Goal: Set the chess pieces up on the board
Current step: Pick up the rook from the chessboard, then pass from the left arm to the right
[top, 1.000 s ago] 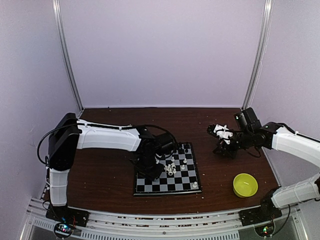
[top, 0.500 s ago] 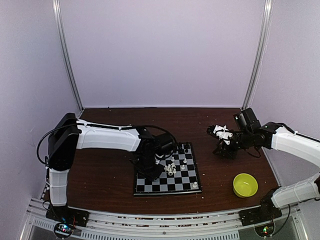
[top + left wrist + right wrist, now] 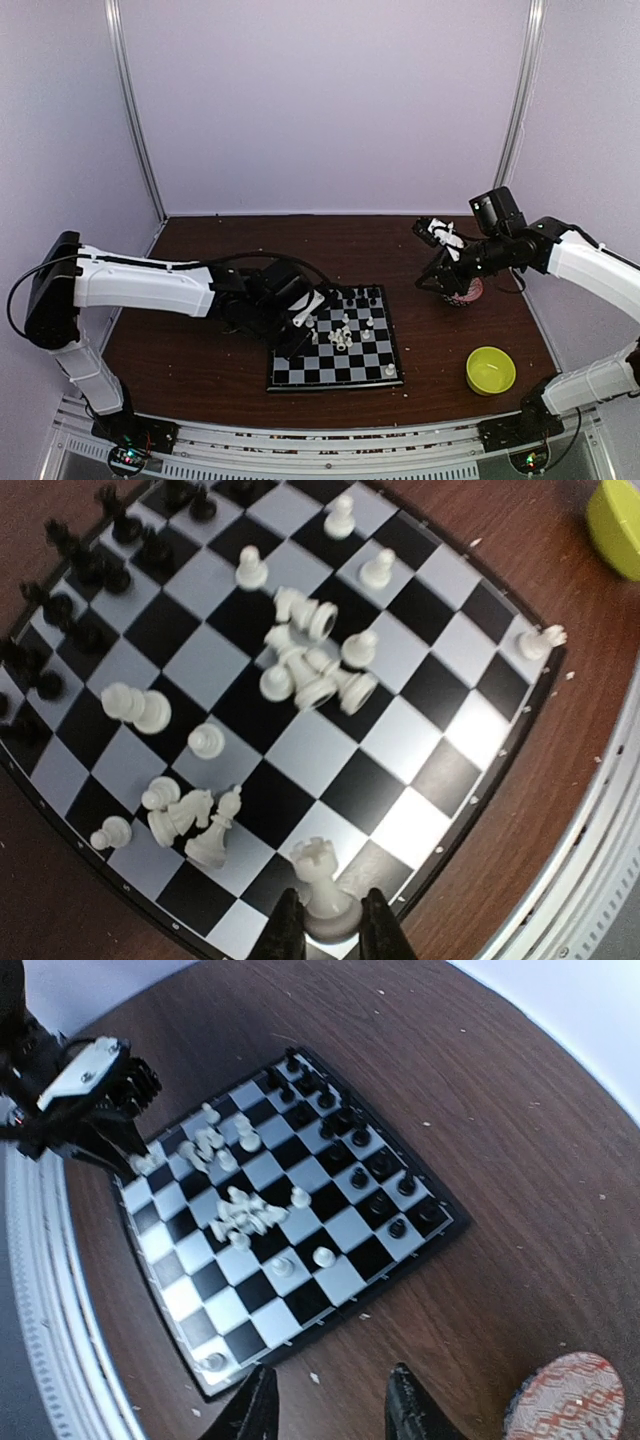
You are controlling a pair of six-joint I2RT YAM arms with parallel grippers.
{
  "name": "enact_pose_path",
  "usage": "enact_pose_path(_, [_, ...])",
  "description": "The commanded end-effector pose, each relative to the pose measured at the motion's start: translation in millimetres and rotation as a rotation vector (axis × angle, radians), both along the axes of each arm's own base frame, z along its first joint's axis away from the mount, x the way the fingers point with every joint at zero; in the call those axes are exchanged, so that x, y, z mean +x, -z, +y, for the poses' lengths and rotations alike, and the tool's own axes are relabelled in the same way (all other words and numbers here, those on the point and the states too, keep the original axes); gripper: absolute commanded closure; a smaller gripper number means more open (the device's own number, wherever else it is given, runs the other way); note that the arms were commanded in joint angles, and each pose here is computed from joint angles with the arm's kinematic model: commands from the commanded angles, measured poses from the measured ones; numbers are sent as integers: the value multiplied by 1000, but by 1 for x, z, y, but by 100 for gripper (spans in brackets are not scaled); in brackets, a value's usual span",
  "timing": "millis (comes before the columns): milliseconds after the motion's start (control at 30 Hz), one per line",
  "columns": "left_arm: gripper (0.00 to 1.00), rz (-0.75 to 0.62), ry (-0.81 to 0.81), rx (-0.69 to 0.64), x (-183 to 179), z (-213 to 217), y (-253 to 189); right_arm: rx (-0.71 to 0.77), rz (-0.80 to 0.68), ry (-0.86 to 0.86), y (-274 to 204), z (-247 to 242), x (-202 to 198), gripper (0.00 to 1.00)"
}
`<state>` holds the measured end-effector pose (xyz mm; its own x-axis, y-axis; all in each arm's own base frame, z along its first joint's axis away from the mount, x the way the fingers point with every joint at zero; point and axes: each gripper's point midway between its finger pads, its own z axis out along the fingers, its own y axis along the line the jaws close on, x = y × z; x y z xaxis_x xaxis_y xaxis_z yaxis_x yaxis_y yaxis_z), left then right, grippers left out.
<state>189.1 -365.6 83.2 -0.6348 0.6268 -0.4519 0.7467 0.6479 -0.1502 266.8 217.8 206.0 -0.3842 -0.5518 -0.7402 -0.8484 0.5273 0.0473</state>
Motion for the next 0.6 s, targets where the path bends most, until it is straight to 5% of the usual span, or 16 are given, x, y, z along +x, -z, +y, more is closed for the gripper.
enact_pose_path(0, [88,-190,97,-314,7,-41,-67,187,261,-30,-17,33,-11,63])
enact_pose_path(167, [88,-264,101,-409,14,-51,-93,261,551,-112,-22,78,-11,61])
enact_pose_path(567, [87,-287,101,-463,12,-68,-107,266,752,-218,-16,144,-38,57])
